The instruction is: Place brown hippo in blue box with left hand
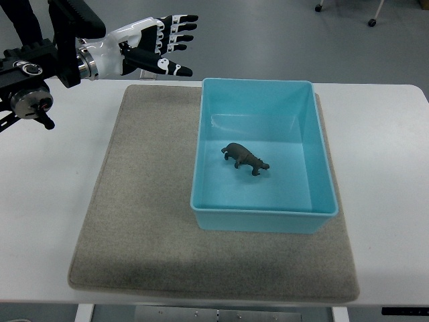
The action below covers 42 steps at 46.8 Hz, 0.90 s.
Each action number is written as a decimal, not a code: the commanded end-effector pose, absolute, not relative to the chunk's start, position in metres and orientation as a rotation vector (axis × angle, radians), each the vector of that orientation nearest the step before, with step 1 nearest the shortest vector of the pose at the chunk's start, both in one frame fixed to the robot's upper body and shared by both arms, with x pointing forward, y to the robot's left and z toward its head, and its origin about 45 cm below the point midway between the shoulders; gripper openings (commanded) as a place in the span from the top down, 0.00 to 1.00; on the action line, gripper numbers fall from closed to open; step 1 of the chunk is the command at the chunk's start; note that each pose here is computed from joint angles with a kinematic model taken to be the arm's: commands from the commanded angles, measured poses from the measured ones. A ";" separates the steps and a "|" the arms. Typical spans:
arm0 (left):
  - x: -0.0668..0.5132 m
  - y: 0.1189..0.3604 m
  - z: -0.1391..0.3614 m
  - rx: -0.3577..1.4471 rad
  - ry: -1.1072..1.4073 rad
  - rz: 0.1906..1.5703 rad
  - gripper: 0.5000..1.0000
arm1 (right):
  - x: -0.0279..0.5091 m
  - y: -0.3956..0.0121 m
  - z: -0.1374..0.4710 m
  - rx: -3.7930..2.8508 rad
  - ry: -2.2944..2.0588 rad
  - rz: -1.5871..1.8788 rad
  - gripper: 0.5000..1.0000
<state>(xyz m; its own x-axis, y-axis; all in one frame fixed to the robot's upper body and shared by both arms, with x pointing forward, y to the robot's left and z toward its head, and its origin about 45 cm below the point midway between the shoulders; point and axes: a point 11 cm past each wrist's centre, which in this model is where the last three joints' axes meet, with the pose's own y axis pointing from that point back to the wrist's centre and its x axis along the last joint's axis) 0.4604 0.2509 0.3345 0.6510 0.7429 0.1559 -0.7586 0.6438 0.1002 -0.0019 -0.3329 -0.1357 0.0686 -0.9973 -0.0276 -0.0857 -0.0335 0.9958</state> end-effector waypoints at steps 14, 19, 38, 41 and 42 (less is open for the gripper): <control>0.459 0.313 0.305 -0.027 0.213 0.887 0.00 | -0.002 -0.333 -0.136 1.327 -1.207 -1.139 0.13; 0.457 0.322 0.295 -0.061 0.265 0.925 0.00 | -0.002 -0.333 -0.136 1.326 -1.209 -1.140 0.13; 0.452 0.351 0.265 -0.161 0.559 1.023 0.00 | -0.002 -0.333 -0.136 1.326 -1.209 -1.140 0.13; 0.450 0.353 0.259 -0.181 0.599 1.029 0.00 | -0.002 -0.333 -0.136 1.326 -1.209 -1.140 0.13; 0.449 0.354 0.258 -0.185 0.612 1.031 0.00 | -0.002 -0.333 -0.136 1.326 -1.209 -1.140 0.13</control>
<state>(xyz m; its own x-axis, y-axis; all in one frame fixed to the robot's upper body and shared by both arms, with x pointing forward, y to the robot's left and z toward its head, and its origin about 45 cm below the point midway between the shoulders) 0.4515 0.3508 0.2632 0.3888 0.7581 -0.5235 -0.8437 0.5213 0.1282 -0.0020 -0.3328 -0.1357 0.0684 -0.9973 -0.0277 -0.0857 -0.0336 0.9958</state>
